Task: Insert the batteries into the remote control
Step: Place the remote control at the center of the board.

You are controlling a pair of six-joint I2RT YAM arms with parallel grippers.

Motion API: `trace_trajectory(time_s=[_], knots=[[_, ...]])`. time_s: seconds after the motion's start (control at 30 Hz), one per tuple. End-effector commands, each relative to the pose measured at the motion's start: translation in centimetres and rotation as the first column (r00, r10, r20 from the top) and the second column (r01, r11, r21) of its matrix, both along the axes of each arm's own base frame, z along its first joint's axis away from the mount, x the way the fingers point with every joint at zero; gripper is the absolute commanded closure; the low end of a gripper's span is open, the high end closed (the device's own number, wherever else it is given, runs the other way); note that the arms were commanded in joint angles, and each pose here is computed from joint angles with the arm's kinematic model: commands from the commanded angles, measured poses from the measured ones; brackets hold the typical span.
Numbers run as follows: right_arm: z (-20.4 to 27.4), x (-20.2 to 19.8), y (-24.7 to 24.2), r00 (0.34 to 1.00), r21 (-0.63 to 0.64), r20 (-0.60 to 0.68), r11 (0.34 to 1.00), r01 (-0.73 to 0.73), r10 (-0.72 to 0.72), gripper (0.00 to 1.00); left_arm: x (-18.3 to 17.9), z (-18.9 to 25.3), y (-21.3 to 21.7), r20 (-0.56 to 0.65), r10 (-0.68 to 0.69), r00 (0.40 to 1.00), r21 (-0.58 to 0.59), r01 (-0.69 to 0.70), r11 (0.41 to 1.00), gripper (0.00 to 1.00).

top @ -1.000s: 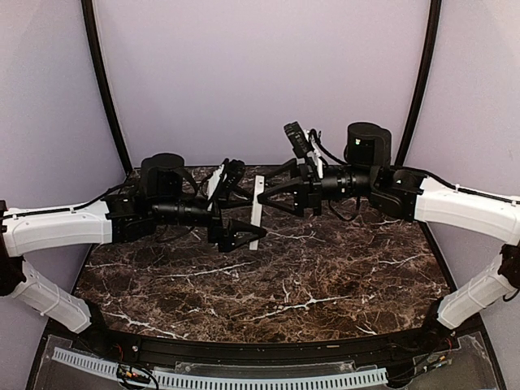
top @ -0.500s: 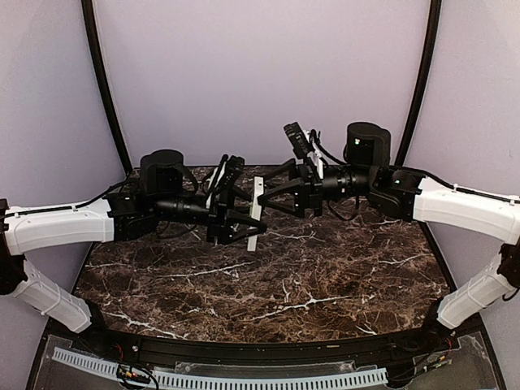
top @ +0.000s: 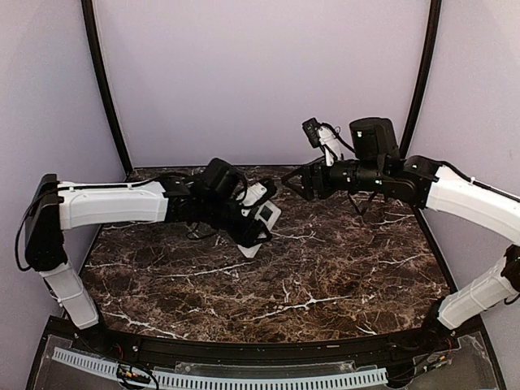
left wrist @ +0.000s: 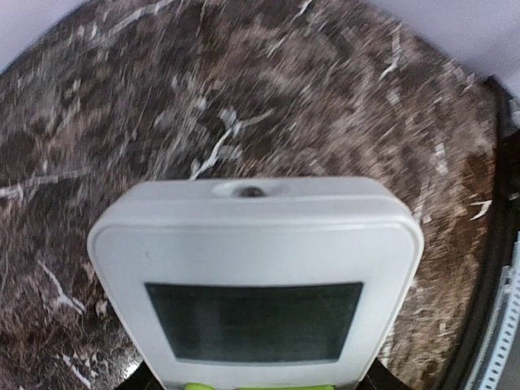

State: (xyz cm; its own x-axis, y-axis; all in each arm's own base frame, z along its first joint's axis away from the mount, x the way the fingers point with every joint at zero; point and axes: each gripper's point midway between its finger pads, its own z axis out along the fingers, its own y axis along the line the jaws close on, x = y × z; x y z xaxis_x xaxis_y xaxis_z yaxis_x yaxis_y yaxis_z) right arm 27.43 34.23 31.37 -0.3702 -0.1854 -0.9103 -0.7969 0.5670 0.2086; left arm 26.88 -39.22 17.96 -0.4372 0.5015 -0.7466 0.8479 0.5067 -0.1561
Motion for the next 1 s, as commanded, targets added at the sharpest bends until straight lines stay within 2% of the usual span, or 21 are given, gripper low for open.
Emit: trace_trajectory(time_s=[0.0, 0.13, 0.23, 0.3, 0.4, 0.43, 0.5, 0.53, 0.6, 0.67, 0.73, 0.77, 0.8, 0.83, 0.87, 0.9, 0.93, 0.97], knots=[[-4.7, 3.7, -6.0, 0.931, -0.233, -0.070, 0.913, 0.335, -0.359, 0.26, -0.6, -10.2, 4.5, -0.082, 0.130, 0.988, 0.481, -0.075, 0.874, 0.76], [-6.4, 3.8, -8.3, 0.890, -0.301, -0.097, 0.866, 0.400, -0.446, 0.26, -1.6, -13.6, 3.4, -0.115, 0.091, 0.989, 0.577, -0.008, 0.817, 0.69], [-6.9, 3.4, -9.0, 0.883, -0.307, -0.104, 0.859, 0.409, -0.458, 0.26, -1.7, -15.0, 2.6, -0.151, 0.091, 0.984, 0.598, 0.018, 0.802, 0.65], [-7.0, 3.2, -9.3, 0.882, -0.304, -0.106, 0.860, 0.410, -0.459, 0.26, -1.8, -15.9, 2.6, -0.170, 0.094, 0.981, 0.618, 0.032, 0.785, 0.57], [-6.9, 3.1, -9.6, 0.880, -0.303, -0.099, 0.856, 0.418, -0.465, 0.26, -2.0, -17.1, 2.8, -0.190, 0.099, 0.977, 0.647, 0.049, 0.761, 0.37], [-6.9, 3.0, -9.7, 0.879, -0.306, -0.097, 0.855, 0.419, -0.466, 0.26, -2.0, -17.2, 2.8, -0.192, 0.097, 0.977, 0.648, 0.052, 0.760, 0.33], [-6.7, 3.0, -9.9, 0.880, -0.305, -0.092, 0.854, 0.421, -0.466, 0.26, -2.1, -17.0, 2.5, -0.197, 0.090, 0.976, 0.640, 0.058, 0.766, 0.17], [-6.5, 3.0, -9.9, 0.881, -0.302, -0.089, 0.855, 0.422, -0.466, 0.26, -2.1, -16.9, 2.3, -0.201, 0.087, 0.976, 0.635, 0.062, 0.770, 0.05], [-6.3, 3.0, -9.9, 0.883, -0.300, -0.086, 0.857, 0.420, -0.462, 0.25, -1.9, -15.9, 1.7, -0.194, 0.077, 0.978, 0.606, 0.058, 0.793, 0.02], [-6.3, 3.1, -10.1, 0.881, -0.302, -0.087, 0.855, 0.422, -0.465, 0.24, -1.5, -14.0, 0.4, -0.166, 0.056, 0.984, 0.540, 0.044, 0.840, 0.01], [-6.7, 3.5, -10.6, 0.871, -0.310, -0.103, 0.848, 0.430, -0.480, 0.23, -1.2, -10.9, -1.2, -0.137, 0.029, 0.990, 0.418, 0.032, 0.908, 0.01], [-7.0, 3.8, -11.0, 0.866, -0.314, -0.111, 0.844, 0.435, -0.488, 0.23, -0.7, -8.2, -1.9, -0.086, 0.022, 0.996, 0.326, 0.007, 0.945, 0.01], [-7.4, 4.1, -11.6, 0.858, -0.316, -0.118, 0.838, 0.445, -0.500, 0.23, -0.6, -7.9, -1.3, -0.093, 0.044, 0.995, 0.293, -0.015, 0.956, 0.01], [-7.8, 4.8, -12.6, 0.843, -0.314, -0.129, 0.828, 0.464, -0.522, 0.22, 1.0, -3.9, -1.4, -0.028, 0.074, 0.997, 0.167, -0.069, 0.984, 0.01], [-8.2, 5.2, -13.4, 0.833, -0.307, -0.147, 0.825, 0.475, -0.534, 0.22, 1.2, -4.0, -0.3, -0.048, 0.119, 0.992, 0.139, -0.111, 0.984, 0.01], [-8.4, 5.6, -14.2, 0.822, -0.293, -0.165, 0.823, 0.486, -0.545, 0.22, 3.3, -0.3, 0.9, -0.004, 0.184, 0.983, 0.026, -0.184, 0.983, 0.01], [-8.6, 5.9, -15.3, 0.811, -0.272, -0.185, 0.821, 0.501, -0.556, 0.22, 3.8, -0.7, 2.6, -0.026, 0.248, 0.968, 0.014, -0.248, 0.969, 0.01], [-8.9, 6.2, -16.5, 0.799, -0.247, -0.204, 0.819, 0.518, -0.566, 0.22, 5.9, 1.5, 5.0, -0.005, 0.330, 0.944, -0.050, -0.330, 0.943, 0.01]])
